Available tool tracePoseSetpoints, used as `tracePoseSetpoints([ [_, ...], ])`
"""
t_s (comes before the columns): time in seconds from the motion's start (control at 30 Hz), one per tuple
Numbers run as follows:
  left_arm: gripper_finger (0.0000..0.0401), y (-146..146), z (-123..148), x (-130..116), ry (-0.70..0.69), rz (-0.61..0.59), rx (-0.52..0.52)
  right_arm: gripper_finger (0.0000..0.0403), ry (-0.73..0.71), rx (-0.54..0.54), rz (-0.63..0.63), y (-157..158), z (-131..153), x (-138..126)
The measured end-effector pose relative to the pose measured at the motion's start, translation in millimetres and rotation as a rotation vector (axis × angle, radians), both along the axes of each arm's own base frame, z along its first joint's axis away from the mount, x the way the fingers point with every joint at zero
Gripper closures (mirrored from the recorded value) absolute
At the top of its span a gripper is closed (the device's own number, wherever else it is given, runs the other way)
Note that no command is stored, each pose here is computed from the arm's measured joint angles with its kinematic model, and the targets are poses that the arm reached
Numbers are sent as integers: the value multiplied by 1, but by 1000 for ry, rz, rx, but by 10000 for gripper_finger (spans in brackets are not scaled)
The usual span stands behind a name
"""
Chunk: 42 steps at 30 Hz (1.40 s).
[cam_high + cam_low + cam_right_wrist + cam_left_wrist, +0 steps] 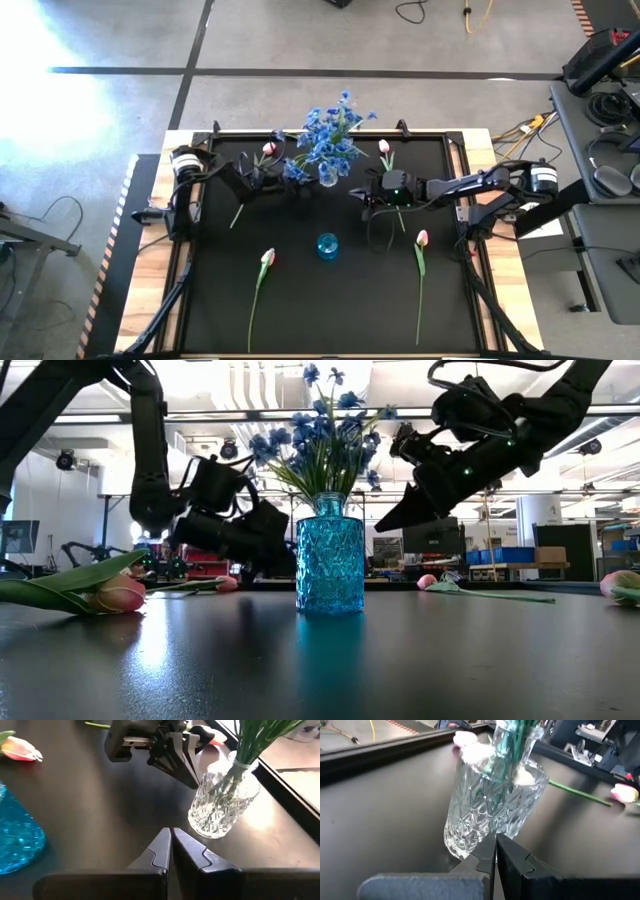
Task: Sort flowers into vase by color
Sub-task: Adjust the transparent vase, then put the top right pink tulip into the blue vase
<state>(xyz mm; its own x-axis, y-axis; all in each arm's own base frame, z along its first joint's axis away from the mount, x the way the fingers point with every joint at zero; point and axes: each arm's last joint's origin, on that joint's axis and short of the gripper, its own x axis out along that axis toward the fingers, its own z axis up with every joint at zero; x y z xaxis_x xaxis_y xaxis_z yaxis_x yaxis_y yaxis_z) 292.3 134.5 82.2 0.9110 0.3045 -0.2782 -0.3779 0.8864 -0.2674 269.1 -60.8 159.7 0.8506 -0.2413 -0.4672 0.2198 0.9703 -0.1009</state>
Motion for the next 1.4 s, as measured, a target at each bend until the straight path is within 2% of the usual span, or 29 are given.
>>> tracePoseSetpoints([
  [0.3, 401, 12, 5, 1, -24, 31, 16, 390, 1, 1, -32, -8, 0, -2],
  [0.5, 401, 10, 5, -10, -25, 34, 43, 390, 48, 13, -64, -11, 1, -8],
  [0.67, 401, -4, 16, -40, -93, 41, 77, 390, 146, 17, -224, -9, 16, -32],
  [0.87, 401, -22, 29, -73, -139, 40, 94, 387, 199, 194, -519, -17, 29, -71],
  [0.97, 401, -29, 35, -86, -155, 40, 106, 366, 198, 247, -627, -26, 24, -80],
  [1.13, 401, -38, 42, -106, -179, 71, 118, 291, 197, 344, -753, -44, 12, -83],
  [1.27, 401, -42, 44, -116, -187, 104, 130, 234, 235, 382, -817, -56, -3, -79],
  [1.4, 401, -44, 46, -121, -193, 115, 135, 208, 304, 412, -858, -68, -18, -72],
])
